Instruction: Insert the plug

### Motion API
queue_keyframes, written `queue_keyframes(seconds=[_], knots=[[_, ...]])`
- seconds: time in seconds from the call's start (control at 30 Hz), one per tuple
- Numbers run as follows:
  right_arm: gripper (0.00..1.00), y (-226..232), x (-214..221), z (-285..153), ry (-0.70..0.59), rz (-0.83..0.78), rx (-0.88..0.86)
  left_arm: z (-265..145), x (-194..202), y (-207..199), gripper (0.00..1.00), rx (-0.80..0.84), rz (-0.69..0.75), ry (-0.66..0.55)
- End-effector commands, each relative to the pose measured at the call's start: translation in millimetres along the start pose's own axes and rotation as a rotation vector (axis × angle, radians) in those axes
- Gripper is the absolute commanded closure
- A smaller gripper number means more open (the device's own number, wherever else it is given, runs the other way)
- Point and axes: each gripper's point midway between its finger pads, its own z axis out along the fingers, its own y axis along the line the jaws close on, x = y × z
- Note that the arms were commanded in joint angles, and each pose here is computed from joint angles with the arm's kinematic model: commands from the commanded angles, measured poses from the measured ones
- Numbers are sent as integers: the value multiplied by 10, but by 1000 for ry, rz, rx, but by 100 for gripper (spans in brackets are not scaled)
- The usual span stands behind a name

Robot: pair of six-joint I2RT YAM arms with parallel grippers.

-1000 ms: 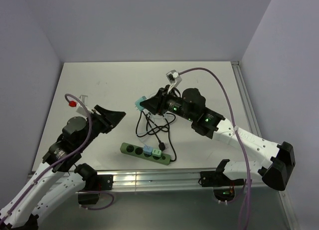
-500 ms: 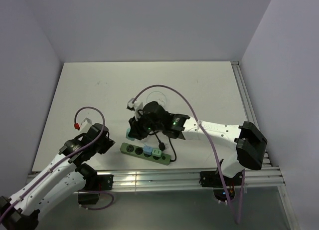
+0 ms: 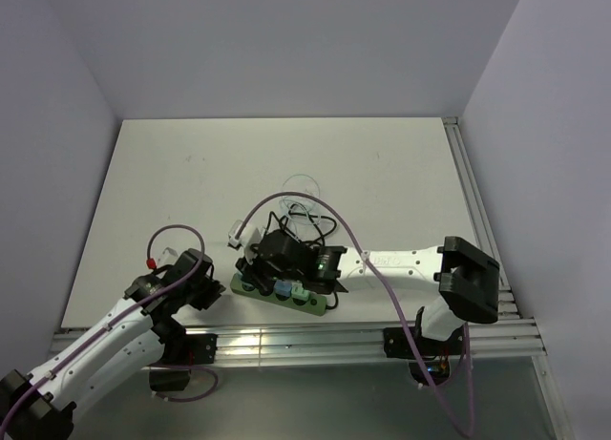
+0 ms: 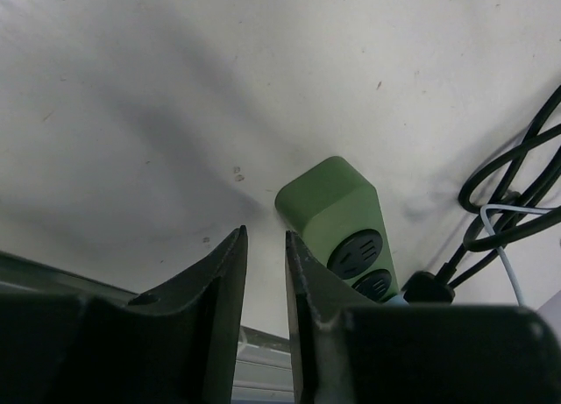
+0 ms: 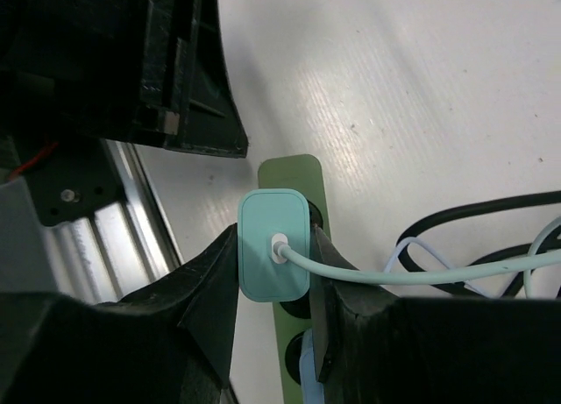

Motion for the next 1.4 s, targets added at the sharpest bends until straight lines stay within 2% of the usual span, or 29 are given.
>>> queue_keyframes(seconds=[0.0,0.4,1.27,1.37], knots=[[100,-116,-143,110,-120,-55,103,0,62,-143,70,50,-57,35],[100,-115,99,298,-90,-111,202,-17,38,-174,69,61,-60,24],[100,-153,552,395,3,-204,172,-42,32,-246,70,76,-29,25],[100,-92,667,416,31,-219,116,-51,21,-256,70,77,-23,20]])
